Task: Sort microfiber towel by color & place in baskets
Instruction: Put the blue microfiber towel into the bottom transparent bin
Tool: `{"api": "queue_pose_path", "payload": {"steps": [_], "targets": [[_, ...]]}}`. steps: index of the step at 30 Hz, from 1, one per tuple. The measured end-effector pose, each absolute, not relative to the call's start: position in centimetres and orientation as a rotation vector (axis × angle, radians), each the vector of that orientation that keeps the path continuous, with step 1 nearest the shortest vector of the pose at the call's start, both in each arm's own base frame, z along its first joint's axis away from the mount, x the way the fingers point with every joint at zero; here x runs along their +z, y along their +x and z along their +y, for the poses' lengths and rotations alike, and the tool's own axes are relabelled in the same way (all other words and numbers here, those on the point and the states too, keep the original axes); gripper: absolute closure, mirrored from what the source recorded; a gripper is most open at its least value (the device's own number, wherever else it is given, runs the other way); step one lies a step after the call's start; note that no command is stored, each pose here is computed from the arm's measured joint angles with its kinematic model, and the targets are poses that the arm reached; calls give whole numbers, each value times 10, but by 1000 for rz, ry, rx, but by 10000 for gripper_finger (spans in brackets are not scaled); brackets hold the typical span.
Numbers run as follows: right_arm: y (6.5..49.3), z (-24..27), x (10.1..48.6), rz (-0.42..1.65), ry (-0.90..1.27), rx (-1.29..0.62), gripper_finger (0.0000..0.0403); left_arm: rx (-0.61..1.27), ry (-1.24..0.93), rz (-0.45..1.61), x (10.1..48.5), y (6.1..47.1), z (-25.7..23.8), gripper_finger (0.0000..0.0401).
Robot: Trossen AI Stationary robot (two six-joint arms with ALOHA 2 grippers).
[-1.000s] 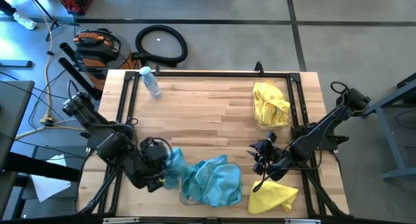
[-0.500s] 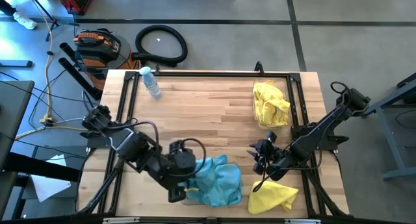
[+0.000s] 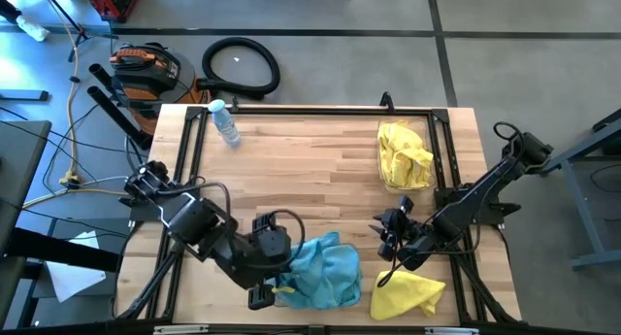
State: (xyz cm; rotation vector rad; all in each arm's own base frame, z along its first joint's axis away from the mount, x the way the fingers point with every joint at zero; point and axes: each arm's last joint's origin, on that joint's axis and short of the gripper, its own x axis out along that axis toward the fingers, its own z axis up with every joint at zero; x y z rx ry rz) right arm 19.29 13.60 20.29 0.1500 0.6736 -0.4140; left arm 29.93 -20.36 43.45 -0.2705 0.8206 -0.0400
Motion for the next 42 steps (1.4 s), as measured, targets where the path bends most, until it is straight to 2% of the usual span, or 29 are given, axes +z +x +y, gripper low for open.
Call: {"api": "queue_pose_path", "payload": {"steps": [5,9,18,23,31,42], "targets": [[193,136,203,674,151,-413,287,73,-231,986,394,302,-205,401],[193,136,203,674,152,-414,287,137,-205,1038,358,313,-202,401],[193,136,203,671,160,-415,287,4,-266,1031,281,337,-209,401],[193,137,203,667,166,-413,287,70,-312,1114,243,329,-206,401],[193,137,203,667,165,-413,287,39,-426,1107,204,332,-195,401],[193,136,203,672,154,-413,287,90,-436,1118,189,330,-185,399]]}}
